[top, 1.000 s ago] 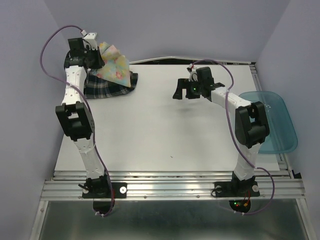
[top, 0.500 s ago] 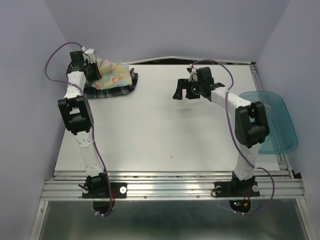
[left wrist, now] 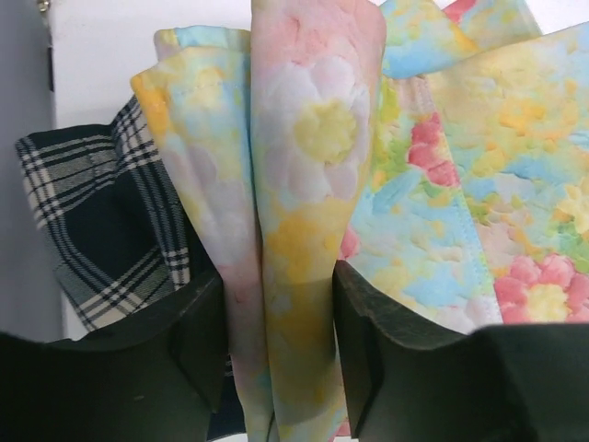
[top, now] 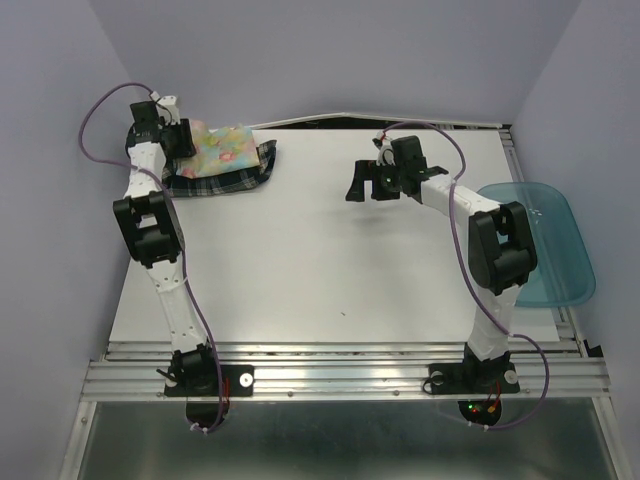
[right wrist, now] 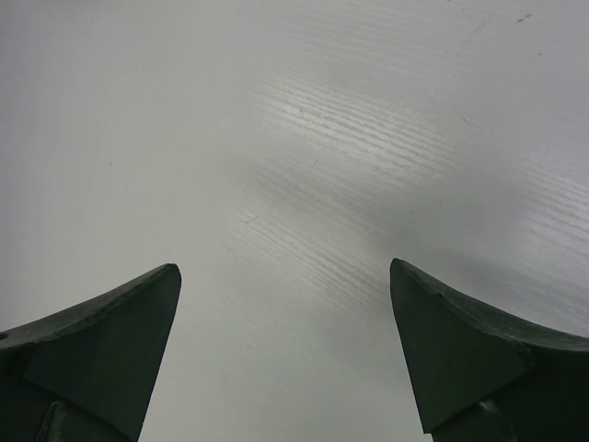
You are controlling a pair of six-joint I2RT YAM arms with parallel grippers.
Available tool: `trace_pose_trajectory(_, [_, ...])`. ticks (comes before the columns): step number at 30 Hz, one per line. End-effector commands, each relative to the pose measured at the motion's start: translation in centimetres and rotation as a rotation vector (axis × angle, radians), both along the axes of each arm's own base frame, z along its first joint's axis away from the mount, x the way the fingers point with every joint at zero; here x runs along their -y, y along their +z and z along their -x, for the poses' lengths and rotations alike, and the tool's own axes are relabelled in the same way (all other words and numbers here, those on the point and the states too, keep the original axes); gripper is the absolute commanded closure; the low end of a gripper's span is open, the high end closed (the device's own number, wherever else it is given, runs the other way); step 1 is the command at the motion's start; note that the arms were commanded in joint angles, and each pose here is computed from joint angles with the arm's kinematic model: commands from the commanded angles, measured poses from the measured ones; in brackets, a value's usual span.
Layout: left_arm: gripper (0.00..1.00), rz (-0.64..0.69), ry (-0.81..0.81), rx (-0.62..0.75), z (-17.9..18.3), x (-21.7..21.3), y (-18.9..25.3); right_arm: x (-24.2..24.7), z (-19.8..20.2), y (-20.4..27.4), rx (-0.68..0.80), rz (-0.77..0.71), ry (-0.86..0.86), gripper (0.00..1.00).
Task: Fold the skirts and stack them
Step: Neatly place the folded skirt to the corner
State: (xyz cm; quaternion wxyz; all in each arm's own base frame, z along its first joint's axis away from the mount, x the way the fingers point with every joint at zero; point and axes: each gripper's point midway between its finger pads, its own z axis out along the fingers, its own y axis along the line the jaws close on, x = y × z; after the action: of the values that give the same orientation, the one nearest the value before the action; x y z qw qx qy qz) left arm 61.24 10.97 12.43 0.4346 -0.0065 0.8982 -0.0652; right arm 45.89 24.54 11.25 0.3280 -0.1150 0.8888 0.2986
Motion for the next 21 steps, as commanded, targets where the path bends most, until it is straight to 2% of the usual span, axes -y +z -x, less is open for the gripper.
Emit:
trace_pose_trajectory(1, [0.38,-0.13,0.043,0.165,-0.3,-2.3,8.8,0.0,0.4,0.5,0.013,-0.007,0.012,0.0])
trace_pose_trajectory(7, [0.36,-0.221,0.116,0.209,0.3,-4.1,12.2,0.0,0.5,0.8,0.019,-0.008,0.013,0.0])
trace_pose_trajectory(13, [0.34,-0.263,0.122,0.256,1.1,-4.3,15.2,0.2,0.6,0.9,0.022,-0.004,0.011,0.0])
trace_pose_trajectory(18, [0.34,-0.173,-0.032,0.258,1.6,-0.9,15.2,0.2,0.7,1.0,0.024,-0.005,0.015,0.0])
trace_pose_trajectory(21, [0.37,-0.14,-0.094,0.253,1.5,0.9,14.4,0.1,0.7,0.9,0.023,-0.007,0.017,0.0])
